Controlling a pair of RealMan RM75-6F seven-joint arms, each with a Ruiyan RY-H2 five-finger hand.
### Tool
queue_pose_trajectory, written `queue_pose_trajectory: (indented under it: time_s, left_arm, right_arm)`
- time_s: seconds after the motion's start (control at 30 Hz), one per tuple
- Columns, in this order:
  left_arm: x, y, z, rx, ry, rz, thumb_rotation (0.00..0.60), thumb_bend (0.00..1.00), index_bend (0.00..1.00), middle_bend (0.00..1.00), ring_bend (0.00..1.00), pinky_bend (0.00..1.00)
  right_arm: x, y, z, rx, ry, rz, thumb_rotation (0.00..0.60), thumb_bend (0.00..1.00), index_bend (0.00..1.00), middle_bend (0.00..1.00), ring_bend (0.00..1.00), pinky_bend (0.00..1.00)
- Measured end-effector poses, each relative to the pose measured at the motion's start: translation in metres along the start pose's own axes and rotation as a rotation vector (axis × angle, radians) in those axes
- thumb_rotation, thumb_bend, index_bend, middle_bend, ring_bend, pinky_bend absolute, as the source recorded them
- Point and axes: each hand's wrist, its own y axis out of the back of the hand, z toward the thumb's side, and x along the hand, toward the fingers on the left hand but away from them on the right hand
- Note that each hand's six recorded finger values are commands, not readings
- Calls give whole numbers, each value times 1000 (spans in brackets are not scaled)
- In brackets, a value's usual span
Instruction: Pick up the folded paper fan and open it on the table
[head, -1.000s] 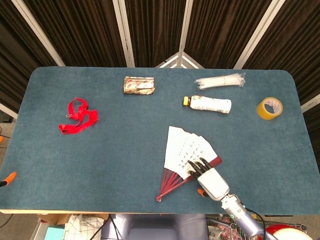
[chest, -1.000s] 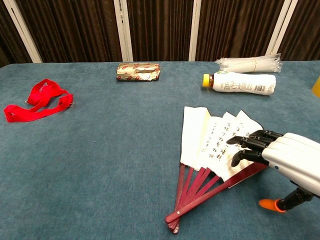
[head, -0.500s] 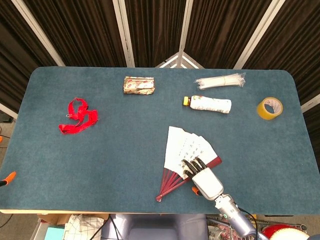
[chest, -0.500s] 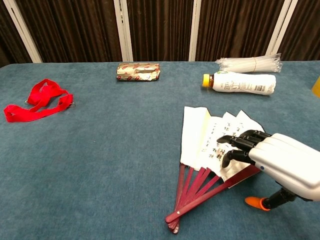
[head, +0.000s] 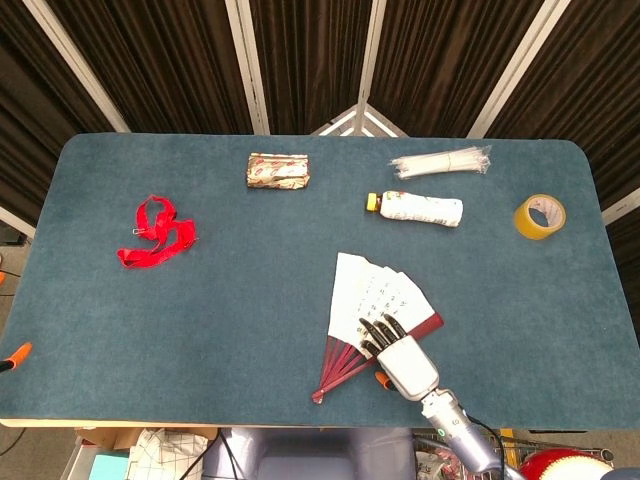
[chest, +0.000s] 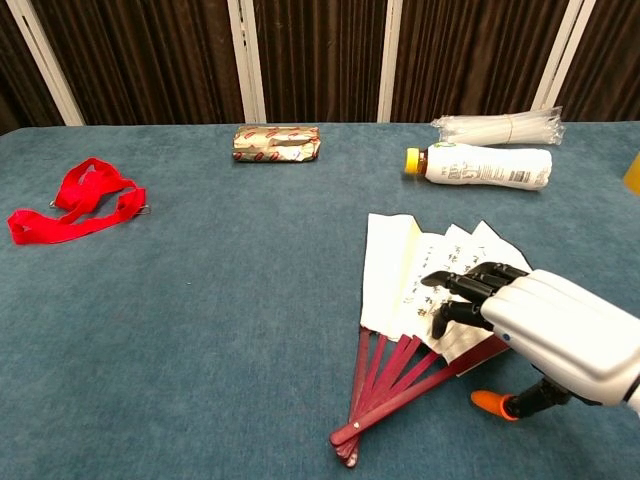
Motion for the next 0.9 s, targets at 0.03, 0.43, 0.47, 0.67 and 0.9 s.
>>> queue_pose_trajectory:
  time_s: [0.03, 0.43, 0.47, 0.67, 0.9]
  left_arm:
    - [0, 0, 0, 0, -1, 0, 600, 167, 0, 0, 0, 95]
    - [1, -1, 0, -1, -1, -3, 600, 167, 0, 0, 0, 95]
    - [1, -1, 0, -1, -1, -3, 600, 167, 0, 0, 0, 95]
    - [1, -1, 0, -1, 1, -2, 600, 167, 0, 0, 0, 95]
    - [1, -1, 0, -2, -1, -4, 600, 167, 0, 0, 0, 95]
  right_arm:
    - [-1, 0, 1, -3, -1, -2, 600, 268, 415, 114, 187, 149]
    - [-6, -2, 12, -28, 2, -19, 600, 361, 559, 114, 200, 165]
    - [-6, -2, 13, -29, 1, -18, 600, 361, 559, 114, 199, 165]
    - [-8, -5, 15, -29, 4, -14, 600, 361, 559, 114, 199, 165]
    - [-11, -6, 17, -28, 8, -15, 600, 379, 598, 114, 200, 165]
